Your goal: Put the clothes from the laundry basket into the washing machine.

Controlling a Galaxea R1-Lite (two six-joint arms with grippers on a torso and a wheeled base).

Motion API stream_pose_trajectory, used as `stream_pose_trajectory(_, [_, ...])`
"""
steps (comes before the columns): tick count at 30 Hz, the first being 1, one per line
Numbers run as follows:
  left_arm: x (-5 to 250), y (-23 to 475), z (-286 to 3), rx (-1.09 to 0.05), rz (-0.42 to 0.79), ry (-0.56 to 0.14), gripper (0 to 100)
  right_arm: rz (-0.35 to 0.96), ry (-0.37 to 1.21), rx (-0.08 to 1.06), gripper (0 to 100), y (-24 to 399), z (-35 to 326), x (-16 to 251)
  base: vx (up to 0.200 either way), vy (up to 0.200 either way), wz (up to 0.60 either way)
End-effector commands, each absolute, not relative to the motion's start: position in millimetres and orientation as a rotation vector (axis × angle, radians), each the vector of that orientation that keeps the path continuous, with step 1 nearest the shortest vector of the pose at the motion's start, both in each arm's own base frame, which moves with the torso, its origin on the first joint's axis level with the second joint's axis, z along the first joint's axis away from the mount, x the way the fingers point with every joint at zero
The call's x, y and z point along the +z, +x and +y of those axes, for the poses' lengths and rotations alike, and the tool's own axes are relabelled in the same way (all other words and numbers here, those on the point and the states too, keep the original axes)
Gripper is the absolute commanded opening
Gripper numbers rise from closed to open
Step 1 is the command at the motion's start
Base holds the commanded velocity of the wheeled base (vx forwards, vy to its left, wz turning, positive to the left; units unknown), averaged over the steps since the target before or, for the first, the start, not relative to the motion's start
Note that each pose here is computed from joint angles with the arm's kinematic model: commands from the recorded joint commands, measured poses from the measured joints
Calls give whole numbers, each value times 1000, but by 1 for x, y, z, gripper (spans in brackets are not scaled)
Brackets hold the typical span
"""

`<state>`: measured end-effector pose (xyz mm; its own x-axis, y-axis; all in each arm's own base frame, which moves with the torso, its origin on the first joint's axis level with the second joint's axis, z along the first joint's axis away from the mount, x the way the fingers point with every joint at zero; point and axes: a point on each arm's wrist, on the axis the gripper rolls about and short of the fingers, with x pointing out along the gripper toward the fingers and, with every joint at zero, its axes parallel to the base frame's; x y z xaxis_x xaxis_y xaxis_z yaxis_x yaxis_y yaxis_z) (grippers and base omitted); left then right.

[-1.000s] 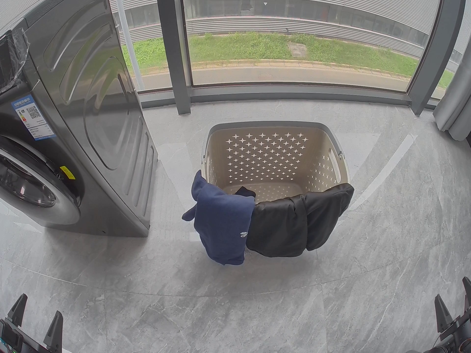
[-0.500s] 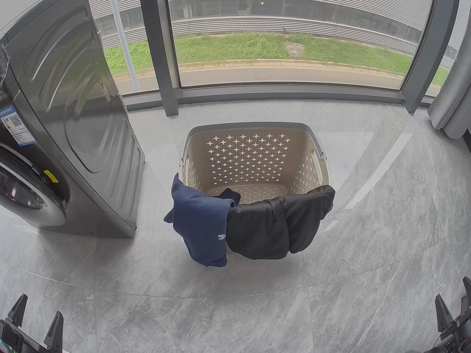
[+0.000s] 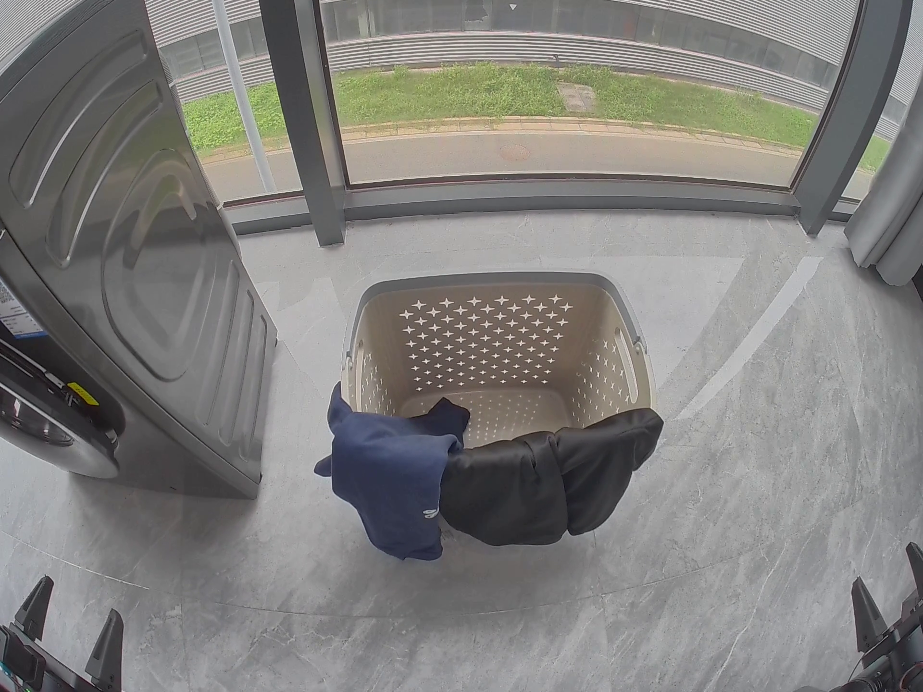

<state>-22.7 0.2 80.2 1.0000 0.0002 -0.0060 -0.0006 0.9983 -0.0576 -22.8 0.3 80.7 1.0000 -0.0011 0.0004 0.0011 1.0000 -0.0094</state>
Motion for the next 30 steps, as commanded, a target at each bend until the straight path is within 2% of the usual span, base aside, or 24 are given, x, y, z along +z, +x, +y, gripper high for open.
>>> stream_pose_trajectory(1, [75,-23,0,0,3,-58,100,0,-11,-2,100,-23,0,75,200,0,0])
stream_pose_trajectory(11, [75,-23,0,0,5,-58,100,0,-9,-2,100,-23,0,75,200,0,0])
stream_pose_trajectory(26, [75,-23,0,0,5,-58,100,0,-11,-2,100,-23,0,75,0,0,0])
stream_pose_trajectory(30, [75,-23,0,0,5,-58,100,0,-11,-2,100,-23,0,75,0,-150,0])
